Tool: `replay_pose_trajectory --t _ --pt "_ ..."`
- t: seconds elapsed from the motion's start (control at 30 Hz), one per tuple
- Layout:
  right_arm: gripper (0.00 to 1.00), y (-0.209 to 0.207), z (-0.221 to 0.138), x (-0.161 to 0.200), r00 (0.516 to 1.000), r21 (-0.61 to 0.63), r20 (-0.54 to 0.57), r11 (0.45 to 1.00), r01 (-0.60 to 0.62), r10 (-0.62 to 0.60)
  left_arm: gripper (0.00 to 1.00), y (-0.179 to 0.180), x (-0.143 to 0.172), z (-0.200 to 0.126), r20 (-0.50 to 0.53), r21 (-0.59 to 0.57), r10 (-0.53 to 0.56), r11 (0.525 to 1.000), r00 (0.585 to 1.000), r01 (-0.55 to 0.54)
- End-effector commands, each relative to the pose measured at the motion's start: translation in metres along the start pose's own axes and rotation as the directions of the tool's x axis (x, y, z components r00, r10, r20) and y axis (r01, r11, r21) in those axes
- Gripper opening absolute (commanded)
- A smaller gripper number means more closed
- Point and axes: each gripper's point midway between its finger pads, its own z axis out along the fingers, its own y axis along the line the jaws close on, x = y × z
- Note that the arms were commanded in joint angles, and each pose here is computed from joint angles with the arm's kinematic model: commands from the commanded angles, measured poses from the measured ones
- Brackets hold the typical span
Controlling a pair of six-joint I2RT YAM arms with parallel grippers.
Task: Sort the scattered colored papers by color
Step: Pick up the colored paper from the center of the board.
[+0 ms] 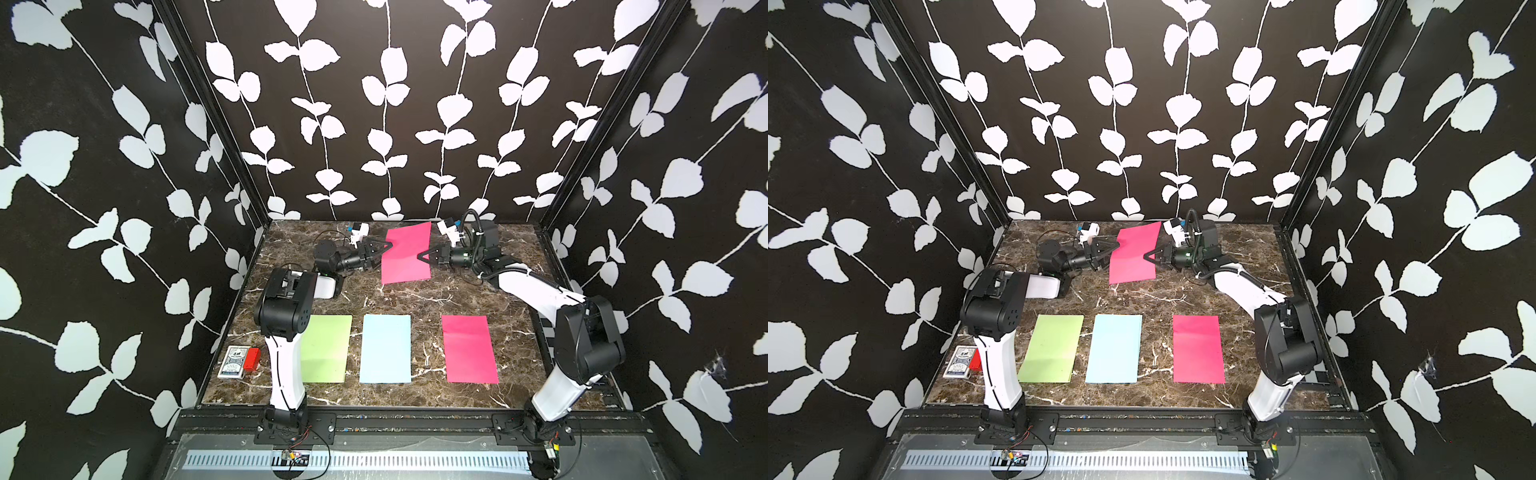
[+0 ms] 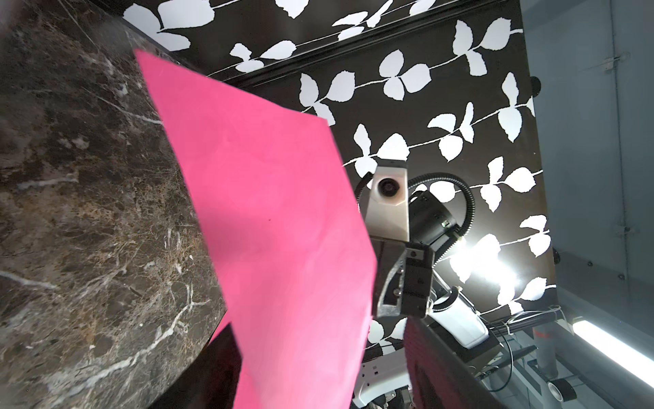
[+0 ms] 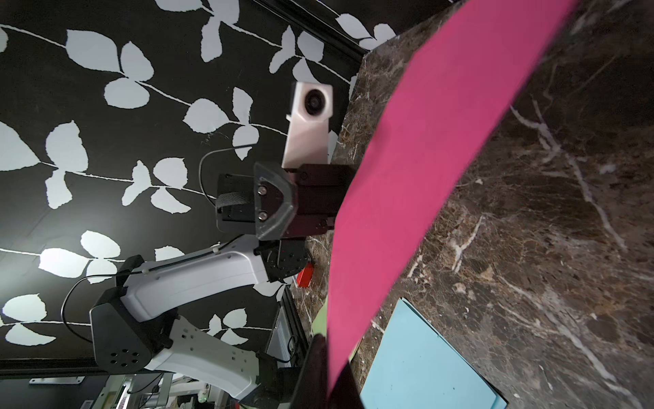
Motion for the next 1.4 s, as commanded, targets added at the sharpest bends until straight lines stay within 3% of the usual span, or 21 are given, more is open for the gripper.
replay_pose_trajectory --t 0.0,0.2,0.6,1.1,1.37 --pt "0.00 0.024 0.005 -0.016 0.997 -0.046 0.008 0.996 0.076 -0.076 0.73 -0.003 0.005 0.002 -0.004 0.023 0.025 0.999 1.000 -0.025" --pt "0.00 0.010 0.013 -0.007 0.997 -0.021 -0.050 0.998 0.056 -0.057 0.66 -0.016 0.011 0.002 -0.048 0.035 0.061 0.998 0.997 -0.060" --pt "0.00 -0.012 0.011 0.018 0.990 0.045 -0.134 0.997 0.056 -0.049 0.68 -0.021 0.029 -0.004 -0.141 -0.075 0.146 0.985 0.979 -0.158" --pt "0.00 -0.018 0.003 0.020 0.991 0.075 -0.122 0.995 0.061 -0.052 0.45 -0.015 0.030 -0.004 -0.143 -0.078 0.140 0.985 0.980 -0.152" --pt "0.00 -0.023 -0.002 0.021 0.992 0.090 -0.116 0.995 0.052 -0.042 0.47 -0.015 0.032 -0.005 -0.149 -0.080 0.136 0.986 0.980 -0.149"
